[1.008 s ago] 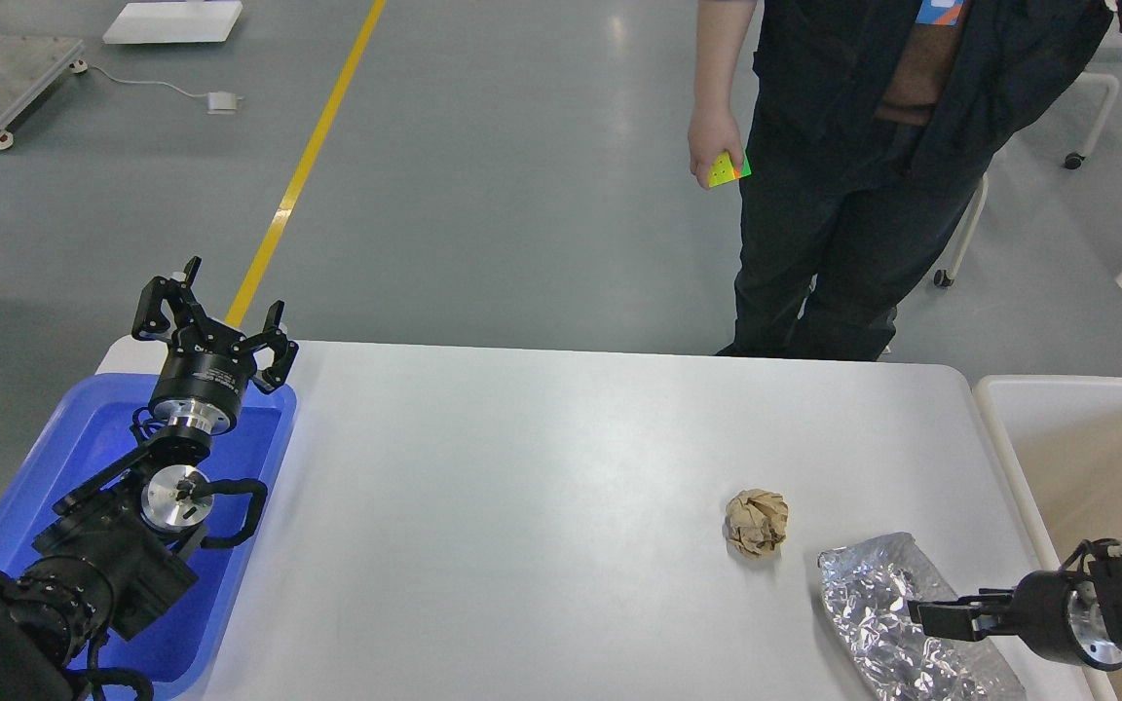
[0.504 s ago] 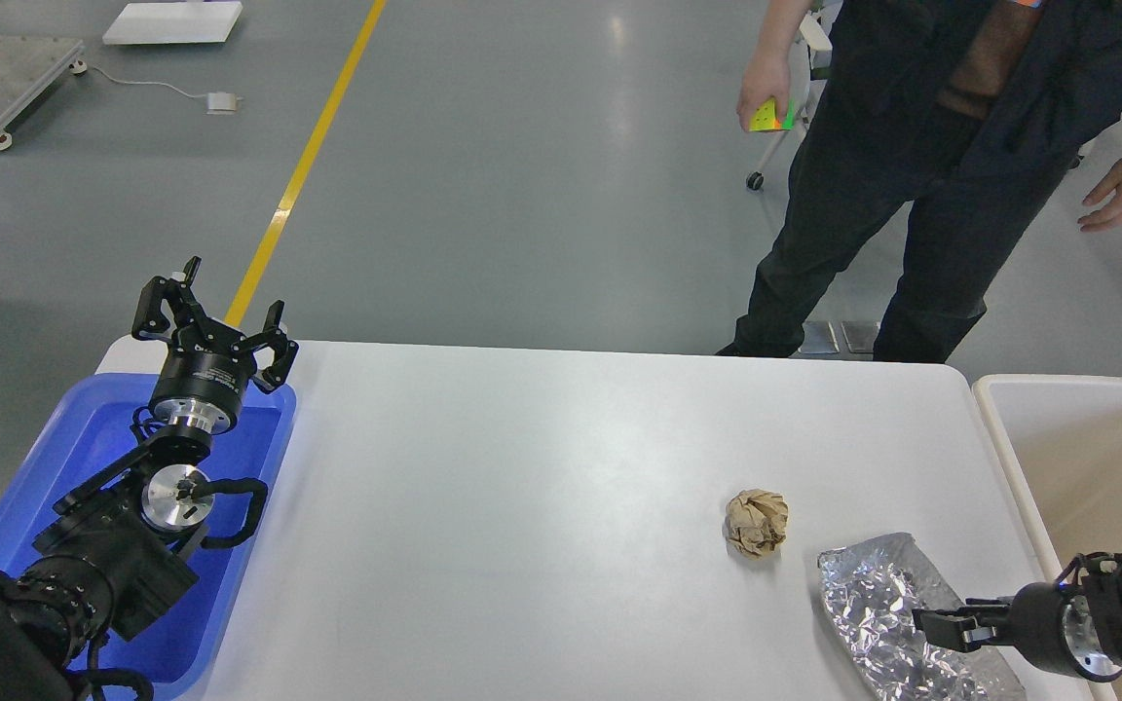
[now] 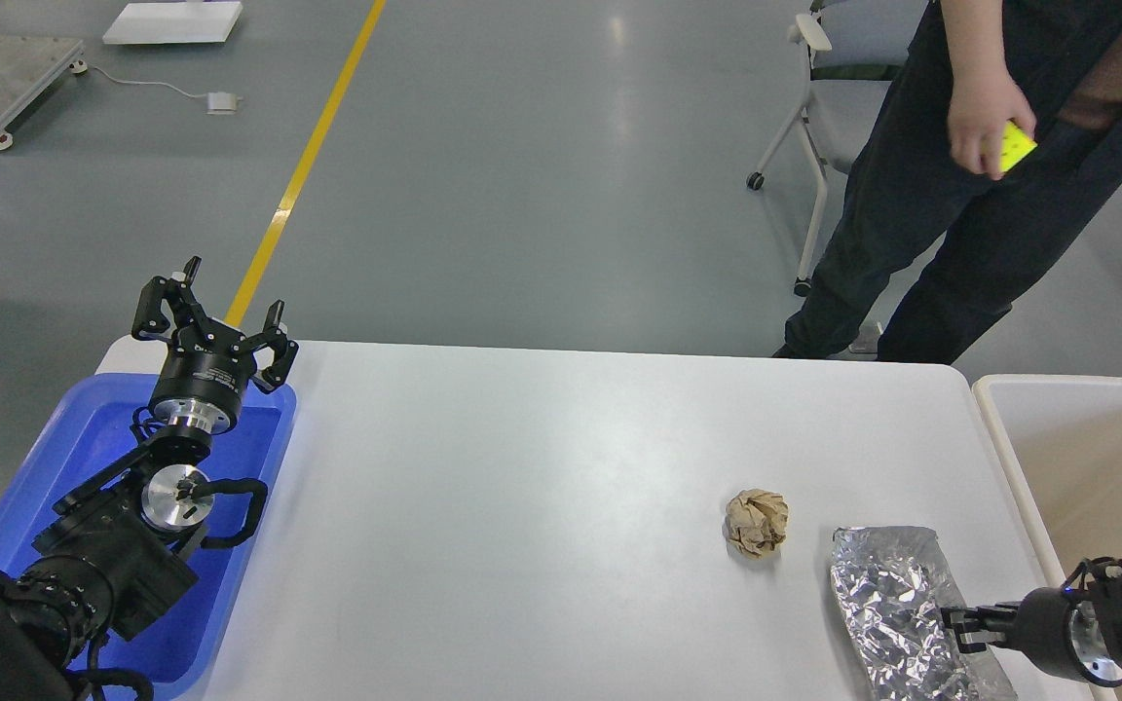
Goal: Tidy desktop
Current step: 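Lift the foil bag with the right gripper toward the white bin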
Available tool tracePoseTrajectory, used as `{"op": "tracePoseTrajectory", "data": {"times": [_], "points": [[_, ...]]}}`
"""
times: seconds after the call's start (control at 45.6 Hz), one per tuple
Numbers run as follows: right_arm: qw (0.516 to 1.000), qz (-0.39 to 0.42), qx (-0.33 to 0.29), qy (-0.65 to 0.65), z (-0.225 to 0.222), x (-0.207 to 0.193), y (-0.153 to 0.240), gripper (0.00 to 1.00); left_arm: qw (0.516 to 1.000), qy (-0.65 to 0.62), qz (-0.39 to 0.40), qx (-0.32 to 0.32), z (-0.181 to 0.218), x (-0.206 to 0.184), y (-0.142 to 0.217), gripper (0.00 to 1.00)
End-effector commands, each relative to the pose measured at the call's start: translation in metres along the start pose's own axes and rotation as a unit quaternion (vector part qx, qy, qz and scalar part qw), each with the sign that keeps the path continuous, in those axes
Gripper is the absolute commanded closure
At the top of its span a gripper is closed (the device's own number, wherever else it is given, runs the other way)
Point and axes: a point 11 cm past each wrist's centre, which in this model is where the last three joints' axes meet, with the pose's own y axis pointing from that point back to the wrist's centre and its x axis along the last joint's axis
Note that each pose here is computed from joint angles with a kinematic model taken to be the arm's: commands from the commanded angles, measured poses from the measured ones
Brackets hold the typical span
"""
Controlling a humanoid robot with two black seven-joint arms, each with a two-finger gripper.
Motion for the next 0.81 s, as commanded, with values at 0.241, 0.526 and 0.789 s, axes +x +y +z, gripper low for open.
{"op": "tracePoseTrajectory", "data": {"times": [0.241,0.526,0.789], "points": [[0.997,0.056,0.028,-0.048,0.003,0.038,0.028,1.00,1.000,0.000,0.000,0.000,0.000,0.000,0.000,0.00],[0.985,0.085,0.075,-0.132,-0.007,0.098,0.087,1.00,1.000,0.000,0.000,0.000,0.000,0.000,0.000,0.00],[0.978,0.096,0.080,-0.167,0.008,0.142,0.138,1.00,1.000,0.000,0.000,0.000,0.000,0.000,0.000,0.00]]}}
